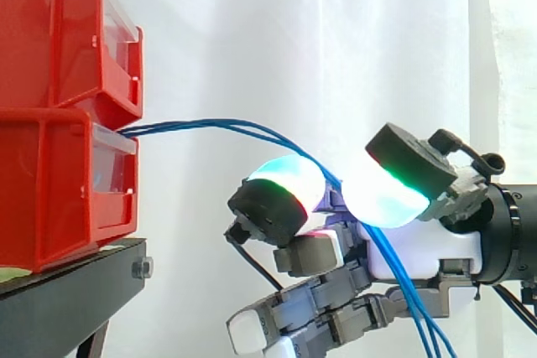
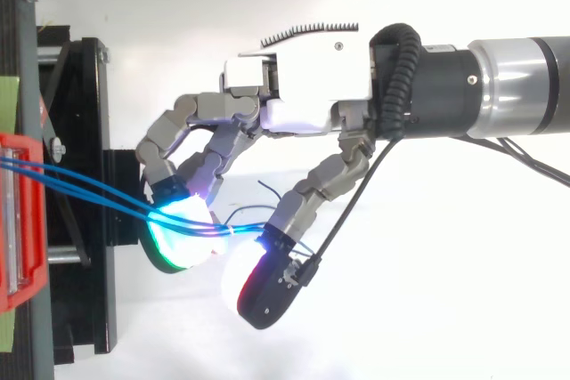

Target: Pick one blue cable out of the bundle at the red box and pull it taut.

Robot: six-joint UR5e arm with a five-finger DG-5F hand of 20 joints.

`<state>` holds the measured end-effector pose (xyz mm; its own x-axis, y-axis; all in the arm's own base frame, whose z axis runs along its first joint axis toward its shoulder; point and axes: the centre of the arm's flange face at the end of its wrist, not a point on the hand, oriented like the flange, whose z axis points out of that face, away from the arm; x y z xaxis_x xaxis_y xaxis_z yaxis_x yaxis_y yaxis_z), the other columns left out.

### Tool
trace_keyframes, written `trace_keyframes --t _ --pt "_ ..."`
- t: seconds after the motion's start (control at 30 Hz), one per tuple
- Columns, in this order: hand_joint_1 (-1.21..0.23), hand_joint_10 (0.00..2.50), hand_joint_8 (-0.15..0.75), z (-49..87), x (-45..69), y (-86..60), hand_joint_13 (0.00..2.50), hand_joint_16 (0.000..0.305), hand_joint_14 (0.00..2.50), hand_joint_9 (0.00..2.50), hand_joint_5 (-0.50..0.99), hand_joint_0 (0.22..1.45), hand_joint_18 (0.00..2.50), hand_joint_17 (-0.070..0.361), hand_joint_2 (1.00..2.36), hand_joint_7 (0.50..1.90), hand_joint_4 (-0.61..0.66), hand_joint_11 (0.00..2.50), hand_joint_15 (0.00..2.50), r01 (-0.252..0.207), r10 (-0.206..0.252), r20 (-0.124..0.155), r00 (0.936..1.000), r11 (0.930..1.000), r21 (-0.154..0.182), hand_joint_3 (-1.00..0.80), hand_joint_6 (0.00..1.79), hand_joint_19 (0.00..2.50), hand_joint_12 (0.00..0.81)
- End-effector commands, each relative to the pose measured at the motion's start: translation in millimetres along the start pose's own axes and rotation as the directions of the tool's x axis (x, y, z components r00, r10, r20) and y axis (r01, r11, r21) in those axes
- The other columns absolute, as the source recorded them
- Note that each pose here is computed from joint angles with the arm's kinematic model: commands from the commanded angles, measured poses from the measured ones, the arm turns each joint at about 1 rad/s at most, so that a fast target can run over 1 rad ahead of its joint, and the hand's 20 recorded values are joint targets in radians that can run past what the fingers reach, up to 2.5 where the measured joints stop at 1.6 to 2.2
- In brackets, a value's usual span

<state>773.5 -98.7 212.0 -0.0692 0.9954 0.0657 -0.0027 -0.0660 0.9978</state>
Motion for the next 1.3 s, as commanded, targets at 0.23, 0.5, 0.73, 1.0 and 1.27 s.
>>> trace_keyframes --t 0.23,0.5,0.73,1.0,1.27 --pt "-0.76 0.01 0.207 0.4 1.3 0.1 0.66 0.055 0.01 1.03 -0.16 0.43 0.57 0.125 1.0 1.03 -0.03 1.15 0.37 0.001 -0.001 -0.002 1.0 1.0 0.0 -0.5 0.92 0.33 0.367" --pt "-0.6 0.02 0.218 0.4 1.3 0.1 0.61 0.049 0.02 1.02 -0.17 0.56 0.44 0.111 1.0 1.1 0.0 1.19 0.41 0.001 -0.001 -0.002 1.0 1.0 0.0 -0.47 0.88 0.42 0.338" --pt "-0.65 0.01 0.245 0.8 1.3 0.8 0.61 0.052 0.02 0.99 -0.18 0.53 0.45 0.116 1.0 1.06 0.03 1.18 0.41 0.002 -0.002 -0.002 1.0 1.0 -0.002 -0.5 0.89 0.42 0.35" --pt "-0.73 0.02 0.226 0.8 1.3 0.8 0.63 0.049 0.02 0.99 -0.17 0.6 0.46 0.11 1.0 1.05 0.01 1.19 0.4 0.002 -0.002 -0.002 1.0 1.0 -0.002 -0.42 0.89 0.41 0.334" --pt "-0.83 0.02 0.219 0.8 1.3 0.8 0.63 0.049 0.02 0.96 -0.18 0.69 0.49 0.109 1.01 1.07 -0.04 1.17 0.38 0.002 -0.002 -0.002 1.0 1.0 -0.002 -0.37 0.91 0.37 0.33"
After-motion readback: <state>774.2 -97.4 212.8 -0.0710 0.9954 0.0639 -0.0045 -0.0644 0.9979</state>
